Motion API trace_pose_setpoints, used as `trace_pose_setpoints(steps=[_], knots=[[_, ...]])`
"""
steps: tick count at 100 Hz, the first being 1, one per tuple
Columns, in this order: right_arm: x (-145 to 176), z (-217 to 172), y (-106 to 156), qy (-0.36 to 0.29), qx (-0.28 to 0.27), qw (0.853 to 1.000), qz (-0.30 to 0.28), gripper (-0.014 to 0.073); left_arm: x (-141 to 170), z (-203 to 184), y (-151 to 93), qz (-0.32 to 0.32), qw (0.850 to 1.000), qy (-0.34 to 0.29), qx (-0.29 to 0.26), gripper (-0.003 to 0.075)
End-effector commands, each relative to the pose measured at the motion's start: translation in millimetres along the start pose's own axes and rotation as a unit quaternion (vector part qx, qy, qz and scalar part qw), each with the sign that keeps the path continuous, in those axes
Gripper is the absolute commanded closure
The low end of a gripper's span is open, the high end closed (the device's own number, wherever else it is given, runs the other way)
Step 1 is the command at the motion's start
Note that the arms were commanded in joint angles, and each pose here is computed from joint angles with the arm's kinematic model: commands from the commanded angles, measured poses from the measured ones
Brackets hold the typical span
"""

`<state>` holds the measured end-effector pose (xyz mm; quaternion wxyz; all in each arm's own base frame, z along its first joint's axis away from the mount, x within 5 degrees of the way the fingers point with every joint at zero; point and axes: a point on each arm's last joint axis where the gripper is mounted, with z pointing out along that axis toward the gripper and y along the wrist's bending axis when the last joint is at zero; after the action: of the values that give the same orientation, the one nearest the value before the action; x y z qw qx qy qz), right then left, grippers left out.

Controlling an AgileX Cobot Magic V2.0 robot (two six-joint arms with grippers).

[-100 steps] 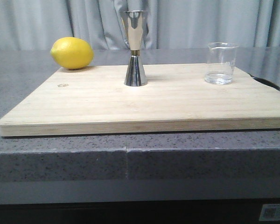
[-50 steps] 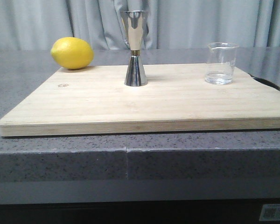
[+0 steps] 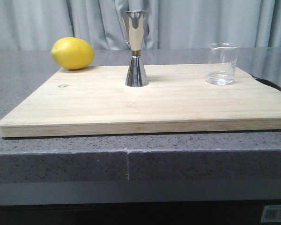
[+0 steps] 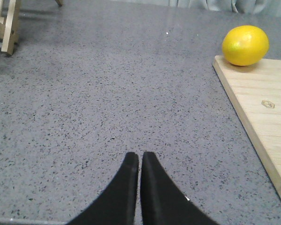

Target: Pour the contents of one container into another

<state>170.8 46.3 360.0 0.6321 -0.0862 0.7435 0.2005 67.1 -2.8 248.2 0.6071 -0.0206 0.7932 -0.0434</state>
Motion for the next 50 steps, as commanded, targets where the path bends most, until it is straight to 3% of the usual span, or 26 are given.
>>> trace_pose_setpoints(steps=[1,26,50], knots=[[-11.1,-4.4,-0.8,-0.024,0.016,1.0,-0.01,0.0666,1.7,-3.3,0.0,-0.016,0.996,-0.09,0.01,0.0739],[-11.1,-4.4,-0.8,-0.024,0.016,1.0,-0.01,0.0666,35.4,-2.3,3.2,-0.016,0.987,-0.157,0.018,0.0739],[-11.1,-4.4,-0.8,-0.024,0.016,1.0,-0.01,0.0666,42.6,-1.1,3.8,-0.015,0.982,-0.188,0.022,0.0739]])
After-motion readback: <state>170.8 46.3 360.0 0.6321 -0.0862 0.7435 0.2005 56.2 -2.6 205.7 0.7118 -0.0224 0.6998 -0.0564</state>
